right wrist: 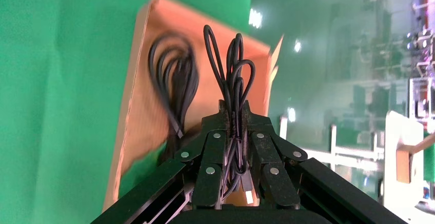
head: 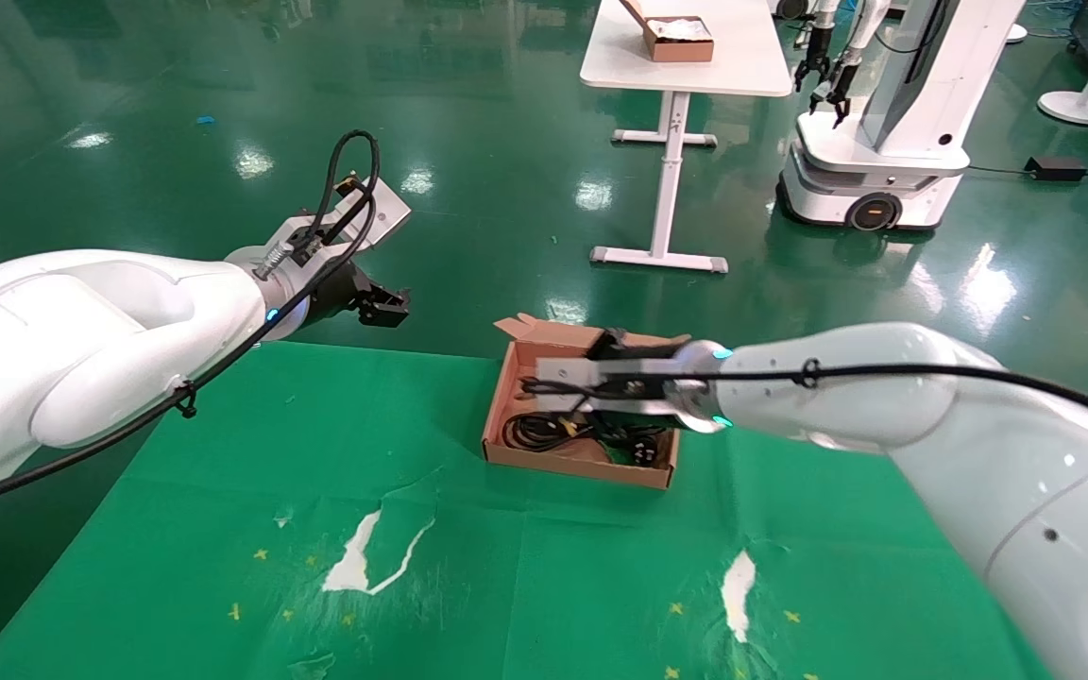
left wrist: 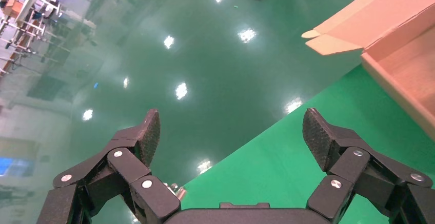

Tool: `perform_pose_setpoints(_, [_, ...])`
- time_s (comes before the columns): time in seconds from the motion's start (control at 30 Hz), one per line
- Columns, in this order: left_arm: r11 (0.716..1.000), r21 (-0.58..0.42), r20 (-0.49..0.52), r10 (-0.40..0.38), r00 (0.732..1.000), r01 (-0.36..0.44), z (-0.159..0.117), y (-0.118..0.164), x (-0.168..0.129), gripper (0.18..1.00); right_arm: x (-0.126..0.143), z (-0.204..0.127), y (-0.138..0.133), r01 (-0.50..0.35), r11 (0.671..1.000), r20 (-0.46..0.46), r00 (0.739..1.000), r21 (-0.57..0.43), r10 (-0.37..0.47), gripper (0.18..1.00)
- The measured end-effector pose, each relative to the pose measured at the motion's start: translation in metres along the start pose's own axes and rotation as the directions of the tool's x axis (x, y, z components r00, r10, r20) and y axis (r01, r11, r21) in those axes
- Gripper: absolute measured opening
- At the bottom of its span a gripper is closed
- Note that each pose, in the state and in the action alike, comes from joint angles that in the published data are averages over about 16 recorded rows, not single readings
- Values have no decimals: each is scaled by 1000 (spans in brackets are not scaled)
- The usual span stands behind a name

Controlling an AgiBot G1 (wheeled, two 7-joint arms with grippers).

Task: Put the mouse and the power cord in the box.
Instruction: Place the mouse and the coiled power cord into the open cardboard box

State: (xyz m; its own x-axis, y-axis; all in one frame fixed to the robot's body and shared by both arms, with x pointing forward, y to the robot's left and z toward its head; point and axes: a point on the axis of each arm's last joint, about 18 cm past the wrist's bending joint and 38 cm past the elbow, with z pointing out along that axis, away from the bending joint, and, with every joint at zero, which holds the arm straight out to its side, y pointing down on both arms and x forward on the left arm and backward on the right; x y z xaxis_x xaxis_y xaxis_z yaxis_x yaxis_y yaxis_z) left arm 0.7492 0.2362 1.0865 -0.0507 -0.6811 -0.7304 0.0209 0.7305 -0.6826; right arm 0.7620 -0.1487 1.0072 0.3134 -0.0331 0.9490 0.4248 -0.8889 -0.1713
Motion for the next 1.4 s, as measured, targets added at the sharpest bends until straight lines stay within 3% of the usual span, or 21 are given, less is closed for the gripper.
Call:
perform_pose_setpoints(0.43, [1000, -2, 1, 0, 1000, 0, 0, 1, 0, 1000, -7, 3, 8, -8, 1000, 3, 1000, -22, 8, 261])
perform_pose_setpoints(0.67, [1000, -2, 1, -1, 1000, 1, 0, 1, 0, 1000, -8, 1, 7, -30, 1000, 9, 1000, -3, 30, 345])
perform_pose_setpoints(0.9, [1000, -1, 1, -1, 1000, 1, 0, 0, 0, 1000, -21, -7, 11, -131, 990, 39, 991, 55, 129, 476])
perform_pose_setpoints(1.13, [1000, -1, 1, -1, 1000, 1, 0, 1, 0, 1000, -40, -25, 18, -291, 945, 94, 955, 146, 280, 639])
perform_pose_setpoints(1.4, [1000, -1, 1, -1, 1000, 1, 0, 1, 0, 1000, -56, -55, 24, -452, 857, 168, 891, 248, 421, 808])
